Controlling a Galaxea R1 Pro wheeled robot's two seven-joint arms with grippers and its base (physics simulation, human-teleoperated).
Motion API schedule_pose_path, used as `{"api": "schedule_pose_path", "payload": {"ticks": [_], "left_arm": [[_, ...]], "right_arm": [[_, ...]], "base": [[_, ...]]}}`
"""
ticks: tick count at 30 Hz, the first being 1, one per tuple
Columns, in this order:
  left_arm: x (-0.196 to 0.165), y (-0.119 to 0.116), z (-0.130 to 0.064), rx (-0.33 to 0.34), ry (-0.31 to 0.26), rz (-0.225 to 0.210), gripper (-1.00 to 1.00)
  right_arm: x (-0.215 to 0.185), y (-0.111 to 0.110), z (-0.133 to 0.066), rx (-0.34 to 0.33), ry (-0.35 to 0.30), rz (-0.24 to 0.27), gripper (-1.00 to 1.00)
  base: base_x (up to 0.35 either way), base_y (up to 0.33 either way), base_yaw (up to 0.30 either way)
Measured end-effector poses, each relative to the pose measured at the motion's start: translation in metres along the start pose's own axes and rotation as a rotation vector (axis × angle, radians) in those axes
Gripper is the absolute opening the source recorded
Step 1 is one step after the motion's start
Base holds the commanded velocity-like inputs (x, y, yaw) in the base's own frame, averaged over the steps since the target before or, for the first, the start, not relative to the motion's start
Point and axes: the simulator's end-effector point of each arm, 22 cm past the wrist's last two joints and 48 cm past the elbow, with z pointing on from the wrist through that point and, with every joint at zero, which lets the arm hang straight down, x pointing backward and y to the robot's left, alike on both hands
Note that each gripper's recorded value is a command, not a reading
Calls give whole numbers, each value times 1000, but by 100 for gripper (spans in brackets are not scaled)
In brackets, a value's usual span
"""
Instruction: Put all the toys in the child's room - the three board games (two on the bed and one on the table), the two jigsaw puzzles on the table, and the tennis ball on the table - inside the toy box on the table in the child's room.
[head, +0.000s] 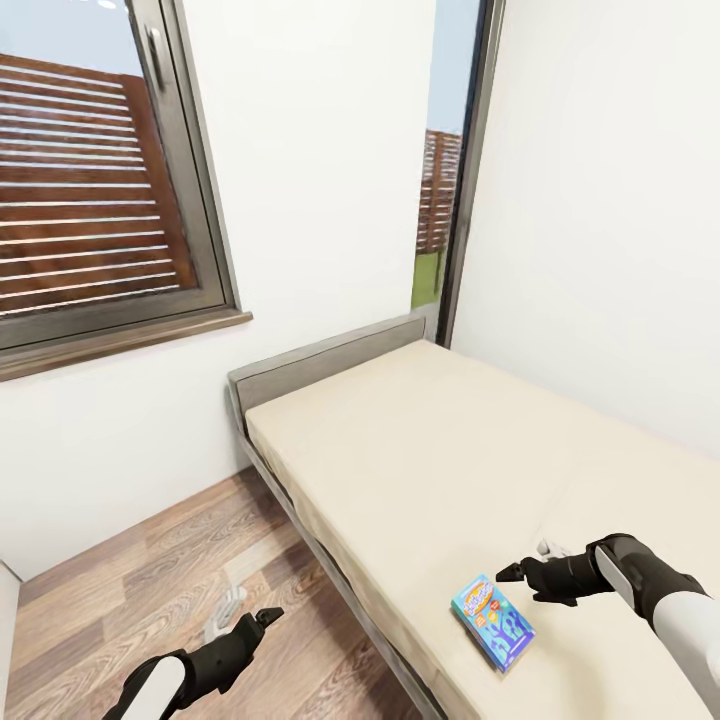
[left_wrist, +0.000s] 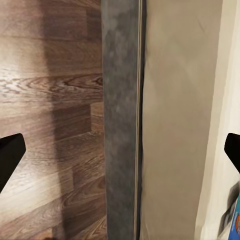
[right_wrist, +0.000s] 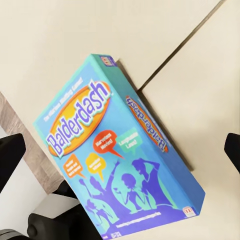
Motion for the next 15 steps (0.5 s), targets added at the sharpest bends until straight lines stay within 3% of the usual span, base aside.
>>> {"api": "schedule_pose_path", "payload": {"ticks": [15], "left_arm": [[3, 6, 3, -12, 9, -6, 100]], "right_arm": [[6, -3, 7, -1, 18, 11, 100]], "base": [[0, 0, 0]]}}
